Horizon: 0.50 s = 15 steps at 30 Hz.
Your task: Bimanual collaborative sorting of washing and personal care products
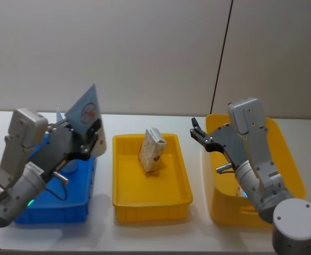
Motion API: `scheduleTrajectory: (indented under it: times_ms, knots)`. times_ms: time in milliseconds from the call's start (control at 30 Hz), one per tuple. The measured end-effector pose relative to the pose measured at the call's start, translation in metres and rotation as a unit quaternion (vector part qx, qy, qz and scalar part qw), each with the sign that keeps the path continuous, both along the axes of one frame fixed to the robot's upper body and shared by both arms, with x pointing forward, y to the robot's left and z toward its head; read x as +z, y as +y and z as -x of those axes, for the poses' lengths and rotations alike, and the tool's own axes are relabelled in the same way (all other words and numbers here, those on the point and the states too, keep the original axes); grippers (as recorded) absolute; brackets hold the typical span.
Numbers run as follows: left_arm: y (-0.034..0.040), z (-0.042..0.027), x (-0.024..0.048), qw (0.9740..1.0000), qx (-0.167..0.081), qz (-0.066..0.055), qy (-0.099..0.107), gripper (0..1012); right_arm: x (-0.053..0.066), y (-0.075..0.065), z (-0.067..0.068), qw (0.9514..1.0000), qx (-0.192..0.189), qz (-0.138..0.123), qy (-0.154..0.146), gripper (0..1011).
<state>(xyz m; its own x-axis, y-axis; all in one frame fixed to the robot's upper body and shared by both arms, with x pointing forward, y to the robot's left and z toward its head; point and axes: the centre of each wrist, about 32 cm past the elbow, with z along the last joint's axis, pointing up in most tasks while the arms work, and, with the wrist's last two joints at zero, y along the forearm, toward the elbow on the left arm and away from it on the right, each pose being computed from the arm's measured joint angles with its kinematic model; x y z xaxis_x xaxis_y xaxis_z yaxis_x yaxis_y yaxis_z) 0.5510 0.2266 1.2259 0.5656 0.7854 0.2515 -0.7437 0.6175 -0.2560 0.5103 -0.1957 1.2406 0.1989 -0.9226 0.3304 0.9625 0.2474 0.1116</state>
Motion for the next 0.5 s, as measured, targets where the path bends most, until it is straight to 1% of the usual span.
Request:
scheduleTrajectory:
  times_ms: [67, 100, 133, 200, 233, 267, 333, 367, 433, 500]
  knots:
    - [-0.0052, -0.0011, 0.0023, 0.9999, -0.012, 0.0, -0.003, 286, 0.0, 0.0, 0.0, 1.0, 0.0, 0.0, 0.0, 1004]
    - [-0.0067, -0.0014, 0.003, 0.9999, -0.015, 0.0, -0.004, 286, 0.0, 0.0, 0.0, 1.0, 0.0, 0.0, 0.0, 1004]
    - [-0.01, -0.0021, 0.0045, 0.9998, -0.022, 0.0, -0.005, 286, 0.0, 0.0, 0.0, 1.0, 0.0, 0.0, 0.0, 1004]
    - [-0.0138, -0.0028, 0.0061, 0.9996, -0.028, 0.0, -0.006, 286, 0.0, 0.0, 0.0, 1.0, 0.0, 0.0, 0.0, 1004]
    - [-0.0172, -0.0034, 0.0075, 0.9995, -0.032, 0.0, -0.006, 286, 0.0, 0.0, 0.0, 1.0, 0.0, 0.0, 0.0, 1004]
    - [-0.0172, -0.0034, 0.0075, 0.9995, -0.032, 0.0, -0.006, 286, 0.0, 0.0, 0.0, 1.0, 0.0, 0.0, 0.0, 1004]
    - [-0.0239, -0.0047, 0.0098, 0.9992, -0.039, 0.001, -0.003, 286, 0.0, 0.0, 0.0, 1.0, 0.0, 0.0, 0.0, 1004]
    - [-0.0239, -0.0047, 0.0098, 0.9992, -0.039, 0.001, -0.003, 286, 0.0, 0.0, 0.0, 1.0, 0.0, 0.0, 0.0, 1004]
    - [-0.0303, -0.0062, 0.0113, 0.9991, -0.043, 0.0, 0.001, 286, 0.0, 0.0, 0.0, 1.0, 0.0, 0.0, 0.0, 1004]
    - [-0.0334, -0.0069, 0.0119, 0.999, -0.045, 0.0, 0.003, 286, 0.0, 0.0, 0.0, 1.0, 0.0, 0.0, 0.0, 1004]
